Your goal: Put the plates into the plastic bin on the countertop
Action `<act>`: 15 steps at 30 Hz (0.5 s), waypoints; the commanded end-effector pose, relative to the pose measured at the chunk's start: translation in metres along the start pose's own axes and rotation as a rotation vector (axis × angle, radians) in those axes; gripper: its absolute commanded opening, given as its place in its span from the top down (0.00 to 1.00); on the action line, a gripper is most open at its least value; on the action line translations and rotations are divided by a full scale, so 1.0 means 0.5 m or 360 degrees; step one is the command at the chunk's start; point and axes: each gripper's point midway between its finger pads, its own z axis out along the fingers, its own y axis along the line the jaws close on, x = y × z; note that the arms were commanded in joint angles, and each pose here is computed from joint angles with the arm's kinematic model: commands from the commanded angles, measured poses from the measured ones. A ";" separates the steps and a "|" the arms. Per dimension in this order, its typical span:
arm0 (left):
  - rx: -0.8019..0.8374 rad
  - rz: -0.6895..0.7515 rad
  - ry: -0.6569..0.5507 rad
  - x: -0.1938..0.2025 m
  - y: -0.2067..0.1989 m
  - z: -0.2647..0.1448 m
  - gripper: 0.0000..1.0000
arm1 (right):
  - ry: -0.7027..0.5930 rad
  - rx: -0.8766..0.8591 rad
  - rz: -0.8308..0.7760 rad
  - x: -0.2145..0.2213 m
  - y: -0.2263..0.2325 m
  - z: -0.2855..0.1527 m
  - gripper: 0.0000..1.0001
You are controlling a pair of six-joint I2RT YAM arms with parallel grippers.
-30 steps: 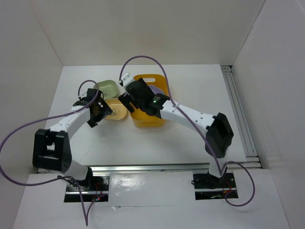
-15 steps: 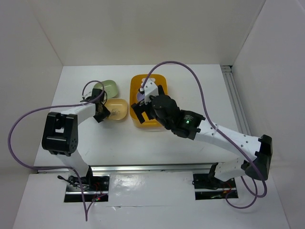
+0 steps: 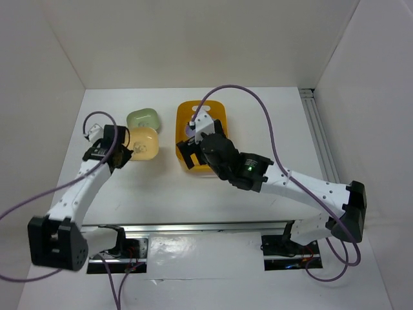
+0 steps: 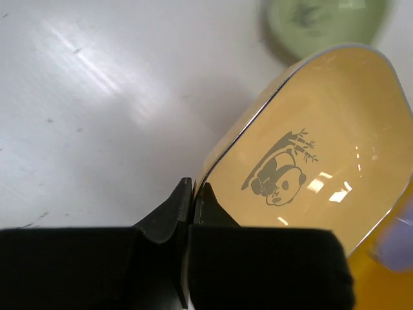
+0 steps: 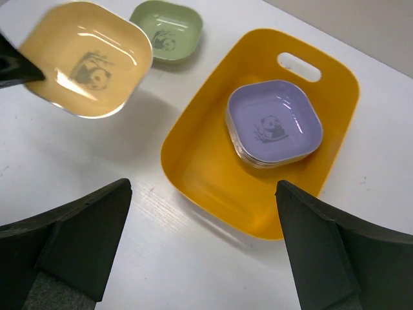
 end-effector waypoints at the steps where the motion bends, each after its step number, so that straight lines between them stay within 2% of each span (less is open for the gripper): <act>1: 0.0483 -0.0105 -0.0119 -0.055 -0.098 -0.131 1.00 | -0.0168 0.0231 0.0227 -0.050 -0.066 -0.043 0.00; 4: 0.0829 -0.0024 -0.0089 -0.054 -0.200 -0.209 1.00 | -0.0216 0.0454 0.0502 -0.041 -0.136 -0.058 0.00; 8: 0.0976 0.0108 -0.0007 -0.030 -0.323 -0.254 1.00 | -0.0315 0.0619 0.0737 -0.041 -0.204 -0.098 0.00; 11: 0.1076 0.0187 -0.0017 -0.028 -0.413 -0.286 1.00 | -0.0383 0.0722 0.0831 -0.034 -0.249 -0.139 0.00; 12: 0.1024 0.0261 0.0020 -0.002 -0.438 -0.248 1.00 | -0.0453 0.0742 0.0904 -0.048 -0.274 -0.171 0.00; 15: 0.1054 0.0330 0.0035 0.009 -0.508 -0.235 1.00 | -0.0525 0.0750 0.0979 -0.052 -0.307 -0.224 0.00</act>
